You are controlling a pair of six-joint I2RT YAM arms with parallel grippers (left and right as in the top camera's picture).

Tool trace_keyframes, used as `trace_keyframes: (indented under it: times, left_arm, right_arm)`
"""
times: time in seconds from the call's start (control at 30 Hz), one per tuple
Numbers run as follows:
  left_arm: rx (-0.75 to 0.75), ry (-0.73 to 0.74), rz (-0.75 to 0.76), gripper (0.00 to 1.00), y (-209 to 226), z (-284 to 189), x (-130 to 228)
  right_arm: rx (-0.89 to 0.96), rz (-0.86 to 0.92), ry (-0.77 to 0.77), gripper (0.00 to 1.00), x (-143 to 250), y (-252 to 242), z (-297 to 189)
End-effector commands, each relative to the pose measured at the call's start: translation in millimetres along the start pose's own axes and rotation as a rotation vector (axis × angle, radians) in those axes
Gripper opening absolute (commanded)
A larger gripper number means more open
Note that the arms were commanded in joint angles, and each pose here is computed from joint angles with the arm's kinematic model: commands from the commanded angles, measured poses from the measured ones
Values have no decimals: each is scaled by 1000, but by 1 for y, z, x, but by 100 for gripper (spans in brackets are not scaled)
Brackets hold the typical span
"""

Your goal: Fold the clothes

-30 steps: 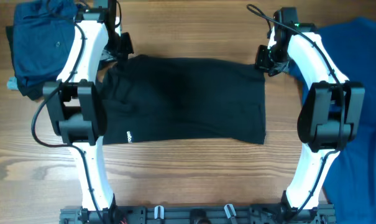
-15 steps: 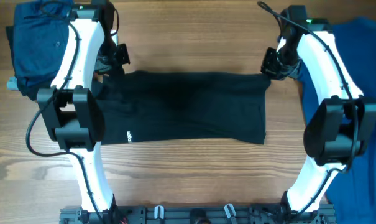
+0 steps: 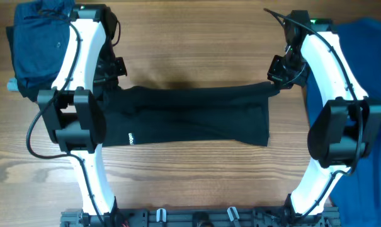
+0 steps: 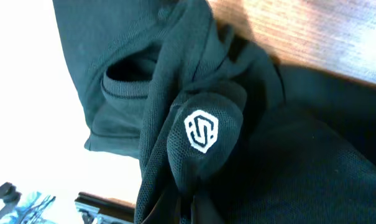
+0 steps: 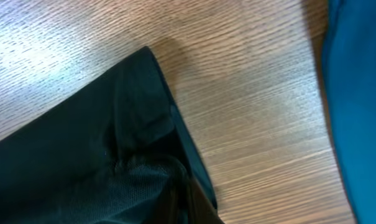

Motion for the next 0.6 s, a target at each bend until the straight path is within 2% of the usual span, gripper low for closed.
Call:
trace_keyframes:
  times: [0.0,0.13,0.2,0.37,0.4,0.43,0.5,0.57]
  left_arm:
    - [-24,-43,-19,4,4,-14,5]
    - [-30,-3,-18,4,4,-5,8]
    - [-32,8,-16,6,4,-2,10]
    - [-32,11,-16,8,4,-1,10]
    - [-32,11,-16,12,4,-1,10]
    - [-32,11,-16,41,4,-1,10]
    - [-32,11,-16,54,4,-1,10]
    - [-32,11,-16,81,4,-1,10]
  right_arm:
    - [25,17,-27,4,-1,-7,-9]
    - [50,6,6,4,5,-11,-9]
    - [52,5,10,21,6,-12,-9]
    - [73,3,37,22,11,-16,-9]
    - [72,-13,37,22,11,-16,-9]
    - [72,-20,36,30,11,-15,-9]
    - [69,-21,33,38,10,-15,-9]
    - [64,-20,27,49,9,-14,-9]
Point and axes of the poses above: each gripper's point midway between its finger pads, its own z axis out along the fingers, its own y axis along the line the jaws close on, x = y × z, the point moved 6 cm from there along -z, back along the fingers, and after that the axes turned 12 degrees about z, right-handed, at the moved point
